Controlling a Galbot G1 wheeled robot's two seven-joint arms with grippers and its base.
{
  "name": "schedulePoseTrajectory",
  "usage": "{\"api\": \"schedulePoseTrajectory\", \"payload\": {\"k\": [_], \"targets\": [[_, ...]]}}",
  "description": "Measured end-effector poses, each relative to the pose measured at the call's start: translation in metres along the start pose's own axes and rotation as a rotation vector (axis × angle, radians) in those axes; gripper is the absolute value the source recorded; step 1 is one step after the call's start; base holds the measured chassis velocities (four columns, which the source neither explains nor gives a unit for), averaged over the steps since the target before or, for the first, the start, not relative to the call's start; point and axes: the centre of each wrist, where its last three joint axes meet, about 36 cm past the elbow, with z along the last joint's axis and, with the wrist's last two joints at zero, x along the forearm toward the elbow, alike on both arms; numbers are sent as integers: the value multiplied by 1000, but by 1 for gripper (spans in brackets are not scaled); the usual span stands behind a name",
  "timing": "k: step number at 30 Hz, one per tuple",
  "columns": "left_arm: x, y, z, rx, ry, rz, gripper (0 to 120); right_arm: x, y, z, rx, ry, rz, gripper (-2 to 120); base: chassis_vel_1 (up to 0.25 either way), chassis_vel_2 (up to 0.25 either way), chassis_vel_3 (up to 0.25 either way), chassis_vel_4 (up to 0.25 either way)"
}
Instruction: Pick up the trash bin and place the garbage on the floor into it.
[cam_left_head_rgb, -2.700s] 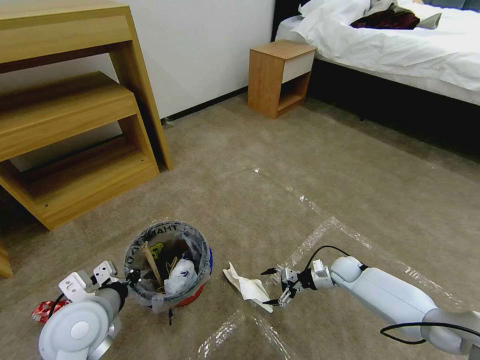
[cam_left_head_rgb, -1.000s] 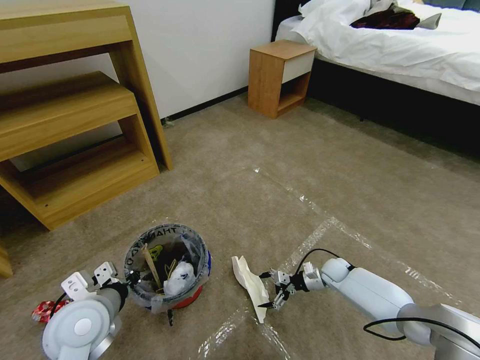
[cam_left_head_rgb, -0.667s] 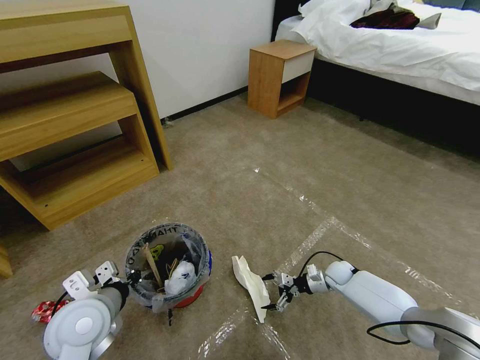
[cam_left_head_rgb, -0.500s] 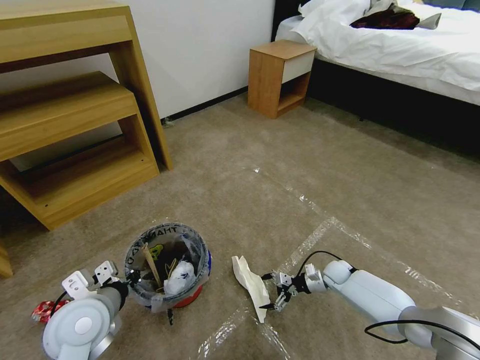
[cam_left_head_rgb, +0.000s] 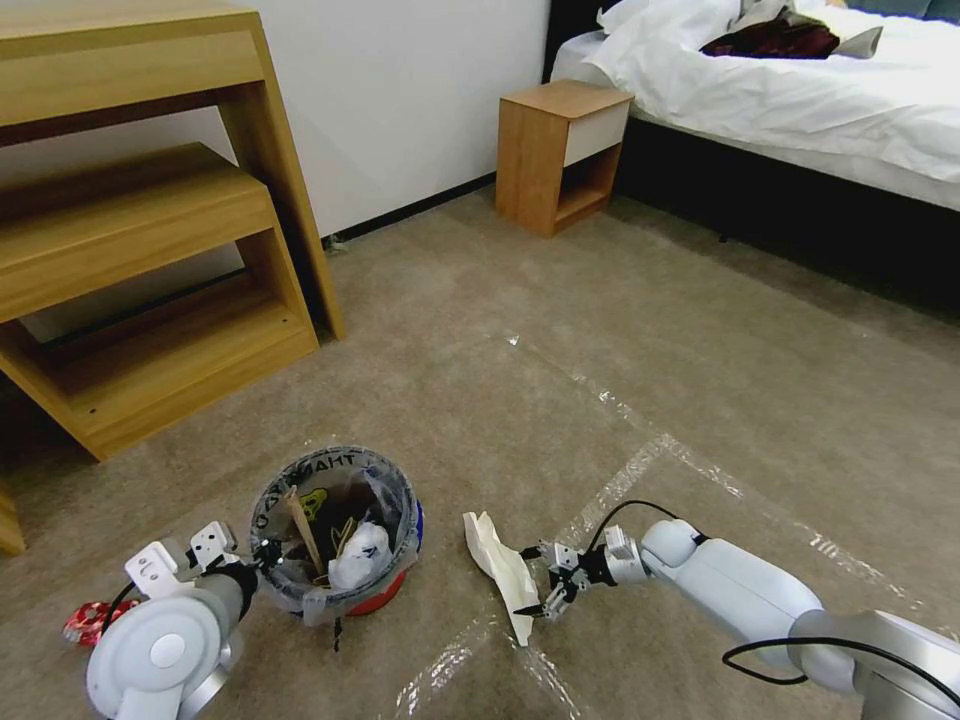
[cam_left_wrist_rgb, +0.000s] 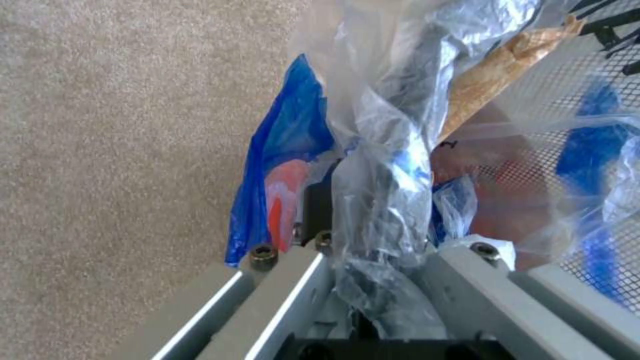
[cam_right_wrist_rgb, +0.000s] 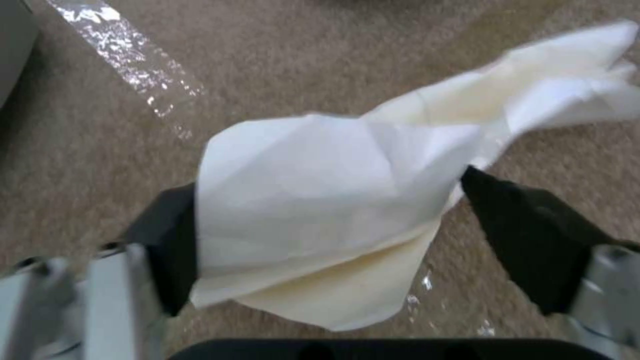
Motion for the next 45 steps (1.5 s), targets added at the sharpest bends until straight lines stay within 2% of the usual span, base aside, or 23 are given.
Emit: {"api": "schedulePoseTrajectory", "payload": {"k": [1,6,7,8,11,12,16,17,23,39,45], "targets": [[0,0,0,-1,0,0,0,-2,0,-1,-1,-2,-3,80,0,0,0,0],[0,0,0,-2,0,0,0,-5,0,-2,-3,-5,-11,68,0,0,0,0],[0,0,0,-2,0,0,0,-6,0,-2,-4,-5,-12,61,0,0,0,0],[0,0,0,-2,0,0,0,-6,0,-2,-4,-5,-12,61,0,0,0,0],[0,0,1,-2,2,1,0,-8,-2,-5,-3,-11,-15,42,0,0,0,0],[0,0,1,-2,2,1,0,-8,-2,-5,-3,-11,-15,42,0,0,0,0],[0,-1,0,-6,2,2,0,-5,-5,-6,-3,-15,5,23,0,0,0,0],[0,-1,0,-6,2,2,0,-5,-5,-6,-3,-15,5,23,0,0,0,0],[-5,-2,2,-10,8,-1,0,-4,-6,-6,-6,-29,44,0,0,0,0,0],[-8,1,-2,-26,8,-4,0,-9,-7,-11,-3,-56,76,0,0,0,0,0],[-4,0,-6,-25,5,4,0,9,-21,-23,9,-82,129,0,0,0,0,0]]}}
